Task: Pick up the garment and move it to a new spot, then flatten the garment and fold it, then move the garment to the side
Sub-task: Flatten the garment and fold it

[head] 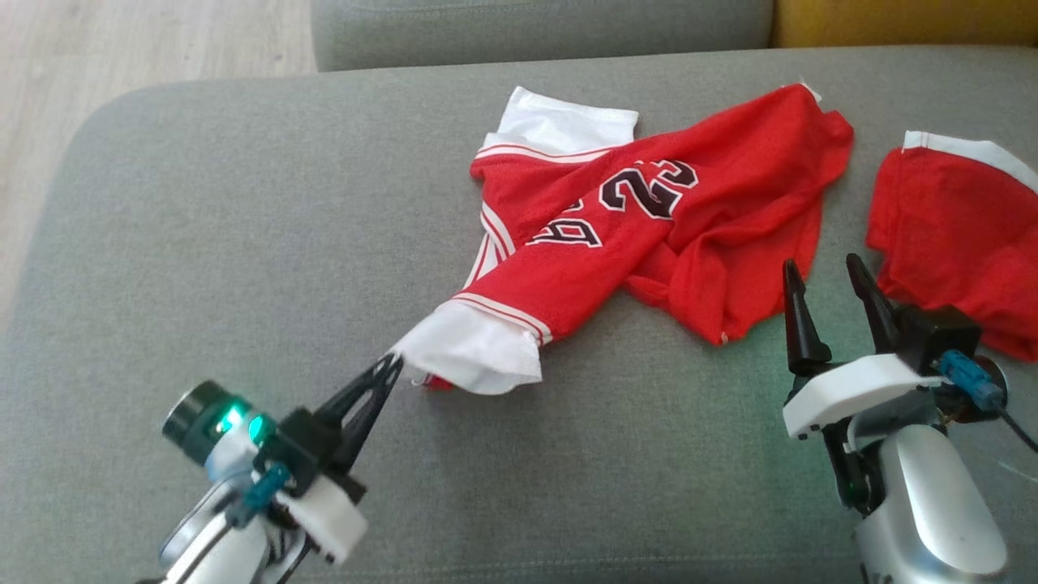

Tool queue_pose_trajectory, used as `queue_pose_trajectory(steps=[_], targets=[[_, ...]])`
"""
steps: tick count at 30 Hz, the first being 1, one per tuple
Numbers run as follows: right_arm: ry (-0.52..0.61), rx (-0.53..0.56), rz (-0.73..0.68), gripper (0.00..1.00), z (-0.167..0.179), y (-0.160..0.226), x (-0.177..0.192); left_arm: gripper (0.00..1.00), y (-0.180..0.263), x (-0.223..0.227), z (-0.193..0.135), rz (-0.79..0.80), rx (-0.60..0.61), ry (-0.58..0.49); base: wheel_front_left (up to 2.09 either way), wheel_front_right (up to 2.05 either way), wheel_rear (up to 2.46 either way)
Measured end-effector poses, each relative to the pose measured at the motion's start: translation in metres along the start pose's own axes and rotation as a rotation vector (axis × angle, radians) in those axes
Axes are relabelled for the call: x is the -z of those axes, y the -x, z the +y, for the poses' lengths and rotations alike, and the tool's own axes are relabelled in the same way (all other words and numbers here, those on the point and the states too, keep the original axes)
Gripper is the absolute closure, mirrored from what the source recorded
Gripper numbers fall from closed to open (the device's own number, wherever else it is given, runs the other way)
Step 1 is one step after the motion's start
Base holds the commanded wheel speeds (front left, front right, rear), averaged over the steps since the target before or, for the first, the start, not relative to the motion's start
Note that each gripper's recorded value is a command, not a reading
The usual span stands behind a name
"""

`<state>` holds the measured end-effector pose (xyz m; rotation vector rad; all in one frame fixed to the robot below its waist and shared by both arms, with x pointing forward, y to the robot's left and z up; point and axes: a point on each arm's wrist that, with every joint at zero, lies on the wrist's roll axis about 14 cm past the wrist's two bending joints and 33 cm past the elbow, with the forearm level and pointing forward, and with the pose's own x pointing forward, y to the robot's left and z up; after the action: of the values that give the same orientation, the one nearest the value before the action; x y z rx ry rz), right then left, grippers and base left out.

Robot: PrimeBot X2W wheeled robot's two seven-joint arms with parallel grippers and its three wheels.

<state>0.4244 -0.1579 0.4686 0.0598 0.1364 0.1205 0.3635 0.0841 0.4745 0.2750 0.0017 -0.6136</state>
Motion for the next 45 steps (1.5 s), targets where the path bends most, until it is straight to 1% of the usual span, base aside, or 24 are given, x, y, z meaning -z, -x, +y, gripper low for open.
queue_pose_trajectory(steps=[4,5,13,14,15,16,20,23,26,30,34,37,42,45], targets=[[0.0,-0.001,-0.005,0.0,0.001,0.001,-0.002,1.0,0.01,0.008,-0.008,0.032,0.038,-0.034,0.0,0.0,0.0],[0.004,0.014,-0.008,0.0,-0.004,0.002,-0.004,1.0,0.012,0.01,-0.018,0.04,0.067,-0.047,0.0,0.0,0.0],[0.009,0.089,-0.023,0.0,-0.029,0.007,-0.009,0.99,0.024,0.042,-0.045,0.139,0.148,-0.055,0.0,0.0,0.0],[0.008,0.099,-0.026,0.0,-0.033,0.008,-0.01,0.61,0.026,0.047,-0.048,0.156,0.157,-0.052,0.0,0.0,0.0],[0.007,0.107,-0.031,0.0,-0.035,0.009,-0.012,0.05,0.028,0.055,-0.05,0.181,0.162,-0.048,0.0,0.0,0.0],[0.006,0.116,-0.035,0.0,-0.038,0.01,-0.013,0.0,0.031,0.062,-0.051,0.208,0.166,-0.047,0.0,0.0,0.0],[0.012,0.127,-0.047,0.0,-0.042,0.011,-0.019,0.0,0.035,0.074,-0.052,0.246,0.153,-0.024,0.0,0.0,0.0],[0.022,0.13,-0.065,0.0,-0.043,0.011,-0.026,0.0,0.029,0.067,-0.045,0.222,0.088,0.014,0.0,0.0,0.0],[0.024,0.125,-0.077,0.0,-0.041,0.01,-0.031,0.0,0.02,0.049,-0.019,0.159,-0.049,0.075,0.0,0.0,0.0],[0.011,0.091,-0.091,0.0,-0.029,0.008,-0.035,0.0,0.012,0.011,0.022,0.02,-0.257,0.187,0.0,0.0,0.0],[-0.002,0.037,-0.045,0.0,-0.01,0.01,-0.017,0.0,0.018,-0.014,0.045,-0.078,-0.387,0.253,0.0,0.0,0.0],[-0.004,-0.01,0.009,0.0,0.006,0.01,0.002,0.0,0.026,-0.014,0.049,-0.089,-0.433,0.291,0.0,0.0,0.0],[0.014,-0.097,0.095,0.0,0.035,0.005,0.026,0.0,0.035,-0.003,0.041,-0.062,-0.443,0.328,0.0,0.0,0.0],[0.022,-0.13,0.135,0.0,0.046,-0.004,0.035,0.0,0.04,0.001,0.044,-0.053,-0.464,0.338,0.0,0.0,0.0]])
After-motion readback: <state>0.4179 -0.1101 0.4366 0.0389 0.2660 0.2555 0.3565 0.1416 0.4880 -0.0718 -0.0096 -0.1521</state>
